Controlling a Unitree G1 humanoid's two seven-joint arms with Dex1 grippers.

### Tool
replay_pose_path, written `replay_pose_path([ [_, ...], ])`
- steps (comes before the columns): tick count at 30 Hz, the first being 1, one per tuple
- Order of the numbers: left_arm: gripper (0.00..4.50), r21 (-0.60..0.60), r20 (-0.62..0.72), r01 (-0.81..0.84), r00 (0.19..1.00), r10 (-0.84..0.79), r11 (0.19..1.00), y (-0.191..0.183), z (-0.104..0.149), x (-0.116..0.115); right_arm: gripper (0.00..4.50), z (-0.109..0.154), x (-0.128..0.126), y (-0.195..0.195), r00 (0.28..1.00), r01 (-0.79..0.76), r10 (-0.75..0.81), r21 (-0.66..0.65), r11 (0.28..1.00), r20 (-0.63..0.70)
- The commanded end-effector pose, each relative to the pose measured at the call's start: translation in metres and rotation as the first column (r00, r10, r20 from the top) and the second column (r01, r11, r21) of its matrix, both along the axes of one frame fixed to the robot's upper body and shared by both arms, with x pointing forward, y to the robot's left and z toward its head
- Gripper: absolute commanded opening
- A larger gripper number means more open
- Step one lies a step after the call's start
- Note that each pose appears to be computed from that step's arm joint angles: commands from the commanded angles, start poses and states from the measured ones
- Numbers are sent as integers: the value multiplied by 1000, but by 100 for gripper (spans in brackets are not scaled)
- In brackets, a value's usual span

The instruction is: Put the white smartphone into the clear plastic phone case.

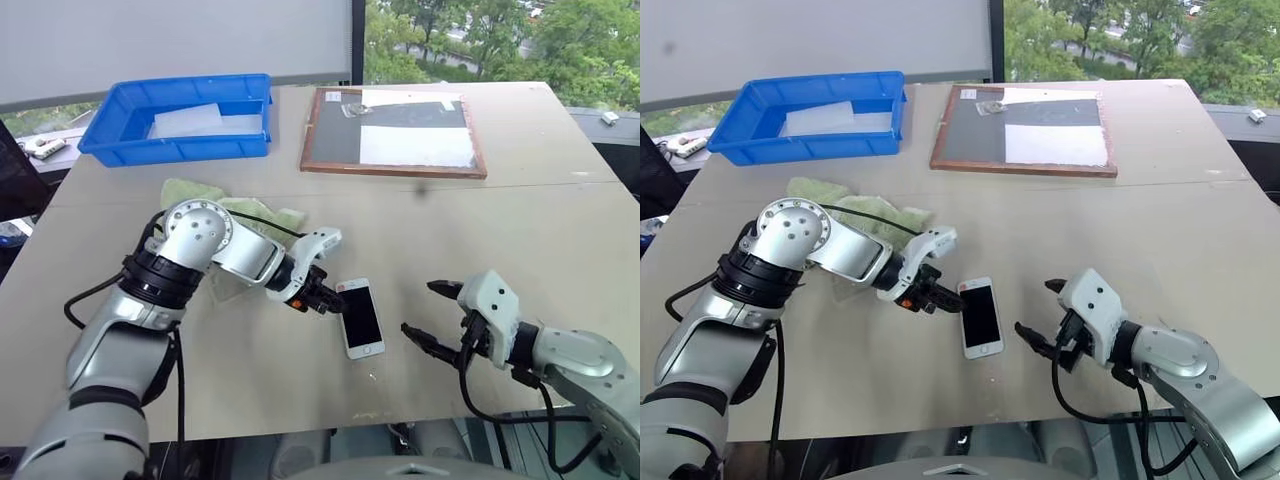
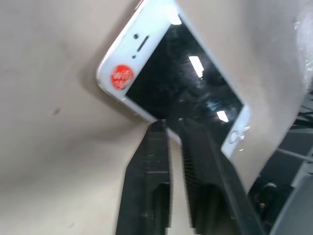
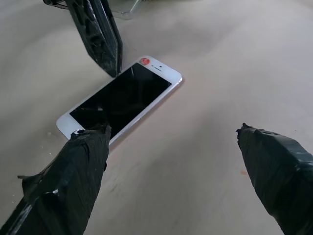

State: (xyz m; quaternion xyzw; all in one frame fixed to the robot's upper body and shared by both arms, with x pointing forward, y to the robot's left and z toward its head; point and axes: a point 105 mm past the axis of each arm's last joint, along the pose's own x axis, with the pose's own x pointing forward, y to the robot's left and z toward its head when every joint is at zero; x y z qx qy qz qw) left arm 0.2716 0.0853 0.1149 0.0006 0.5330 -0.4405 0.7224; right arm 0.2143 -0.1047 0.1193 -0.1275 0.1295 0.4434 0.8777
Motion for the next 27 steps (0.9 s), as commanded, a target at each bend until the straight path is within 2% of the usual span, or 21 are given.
replay_pose_path([
  [1, 232, -39, -13, 44, 999, -44, 998, -14, -5, -4, 450, 9, -3, -2, 999, 4, -4, 10, 1000, 35],
  [5, 429, -90, 37, 47, 998, -44, 995, -21, 2, 3, 450, 7, -7, -2, 999, 21, -20, 49, 999, -27],
  [6, 444, -114, 64, 24, 998, -16, 993, -17, 7, 8, 450, 7, -8, -2, 999, 22, -19, 61, 998, -35],
  [8, 444, -203, 164, -62, 982, 96, 977, -3, 23, 26, 450, 8, -11, 1, 998, 9, -4, 86, 996, -55],
  [10, 444, -394, 234, -69, 957, 172, 917, 7, 47, 34, 450, 6, -8, 0, 999, 23, -19, 82, 996, -47],
  [11, 444, -484, 225, -53, 957, 183, 873, 10, 58, 32, 450, 4, -5, -2, 999, 37, -34, 70, 997, -35],
  [12, 444, -474, 297, -47, 932, 209, 879, 21, 60, 37, 450, 2, -3, -2, 999, 40, -38, 58, 998, -33],
  [15, 444, -509, 552, 66, 790, 267, 858, 47, 83, 42, 450, 0, -3, 5, 999, -4, 7, 73, 997, -50],
  [17, 444, -456, 646, 129, 729, 227, 881, 64, 82, 39, 450, -2, -1, 10, 998, -33, 38, 79, 996, -58],
  [20, 444, -214, 769, 192, 638, 45, 958, 90, 57, 31, 450, -7, 2, 10, 996, -61, 66, 65, 996, -66],
  [22, 444, -114, 795, 153, 606, -3, 982, 109, 43, 29, 450, -8, 5, 11, 995, -79, 83, 66, 995, -62],
  [24, 444, -54, 801, 118, 598, -28, 992, 121, 33, 27, 450, -7, 5, 11, 994, -91, 95, 65, 994, -56],
  [27, 444, -5, 753, 81, 656, -49, 997, 137, 11, 10, 450, -5, 6, 13, 992, -116, 120, 77, 990, -46],
])
